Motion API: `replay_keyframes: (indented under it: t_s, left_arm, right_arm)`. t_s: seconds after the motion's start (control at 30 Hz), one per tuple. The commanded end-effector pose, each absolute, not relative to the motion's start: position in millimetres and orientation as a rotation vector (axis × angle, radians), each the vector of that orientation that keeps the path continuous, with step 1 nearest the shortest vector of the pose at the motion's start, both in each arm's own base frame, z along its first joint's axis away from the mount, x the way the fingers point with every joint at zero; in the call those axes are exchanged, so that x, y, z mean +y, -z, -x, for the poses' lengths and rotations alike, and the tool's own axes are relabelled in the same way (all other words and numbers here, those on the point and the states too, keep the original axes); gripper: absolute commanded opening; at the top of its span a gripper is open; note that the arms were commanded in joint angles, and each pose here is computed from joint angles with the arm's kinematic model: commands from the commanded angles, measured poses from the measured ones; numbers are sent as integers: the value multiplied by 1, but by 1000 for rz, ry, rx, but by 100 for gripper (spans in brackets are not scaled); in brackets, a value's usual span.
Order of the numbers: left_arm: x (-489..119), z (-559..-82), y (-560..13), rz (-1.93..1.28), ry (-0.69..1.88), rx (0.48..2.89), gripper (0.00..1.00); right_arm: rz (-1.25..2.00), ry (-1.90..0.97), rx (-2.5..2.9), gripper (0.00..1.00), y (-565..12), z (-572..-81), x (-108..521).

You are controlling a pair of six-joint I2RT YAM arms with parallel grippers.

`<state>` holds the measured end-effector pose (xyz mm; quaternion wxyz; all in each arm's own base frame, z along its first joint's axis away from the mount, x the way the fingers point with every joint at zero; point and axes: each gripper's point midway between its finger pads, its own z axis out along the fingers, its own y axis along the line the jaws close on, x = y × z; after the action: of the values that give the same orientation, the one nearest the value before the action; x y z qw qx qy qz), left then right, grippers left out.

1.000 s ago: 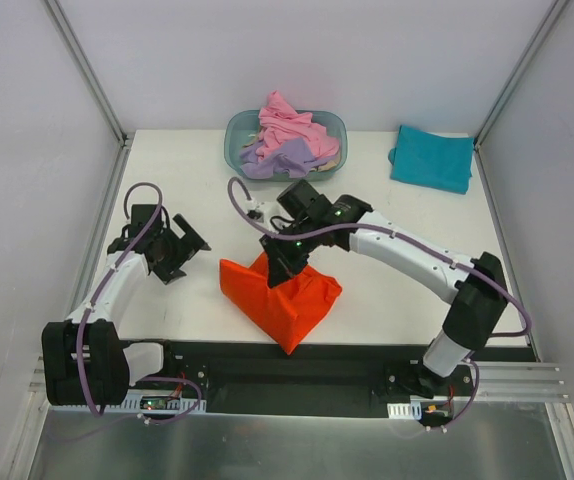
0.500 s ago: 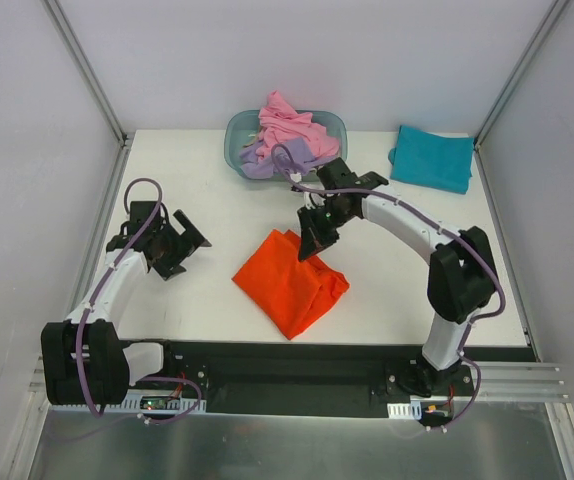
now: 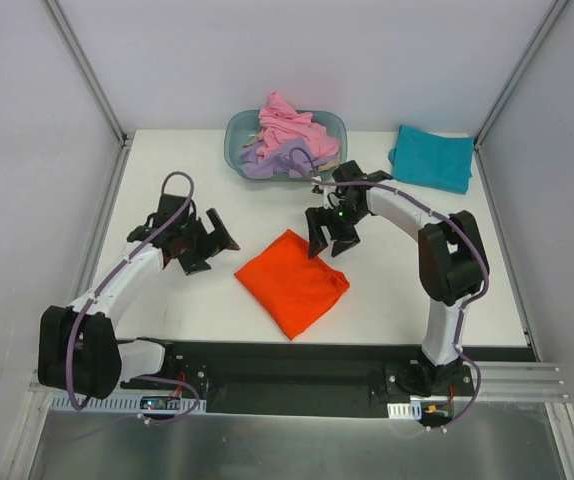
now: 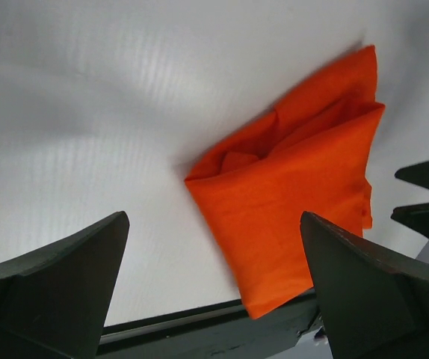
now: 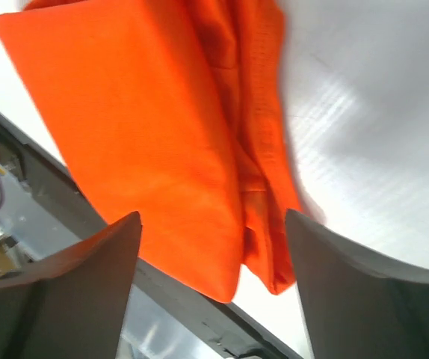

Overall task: Fold and stack the t-shirts
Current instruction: Fold the tshirt

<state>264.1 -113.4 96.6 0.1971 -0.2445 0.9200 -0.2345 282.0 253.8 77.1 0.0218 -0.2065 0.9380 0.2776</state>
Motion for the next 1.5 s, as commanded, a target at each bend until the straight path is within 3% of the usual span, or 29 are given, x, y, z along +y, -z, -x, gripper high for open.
replay_keyframes:
  t_s: [0.0, 0.03, 0.07, 0.3, 0.47, 0.73, 0.93, 1.17, 1.3, 1.37, 1.47]
  left_arm:
    - [-159, -273, -128, 445, 777, 2552, 99]
    - [-166, -273, -128, 425, 800, 2555, 99]
    - [-176, -271, -130, 392, 827, 2557, 99]
    - [-214, -264, -129, 284, 1001, 2550, 99]
    - [-225, -269, -89, 328, 1000, 2673, 99]
    - [-219, -257, -38, 447, 913, 2830, 99]
    - [-221, -223, -37, 434, 944, 2867, 99]
    - [-224, -206, -85, 270, 1019, 2745, 99]
    - [-196, -230, -127, 209, 782, 2583, 99]
    - [-179, -244, -130, 238, 642, 2530, 99]
    - [-173, -257, -132, 236, 572, 2512, 99]
  right_arm:
    - [623, -762, 2824, 88, -113, -284, 242]
    - [625, -776, 2809, 99, -119, -278, 243]
    - [626, -798, 2771, 100, -128, -269, 241]
    - [752, -1282, 2611, 100, -149, -183, 284]
    - [752, -1236, 2730, 100, -112, -168, 293]
    - [625, -819, 2935, 100, -42, -226, 250]
    - [649, -703, 2888, 99, -41, -281, 246]
    - [714, -440, 2607, 100, -135, -319, 222]
    - [428, -118, 2345, 99, -208, -338, 170]
    - [275, -111, 2189, 97, -237, -334, 150]
    - [37, -72, 2129, 97, -231, -325, 119]
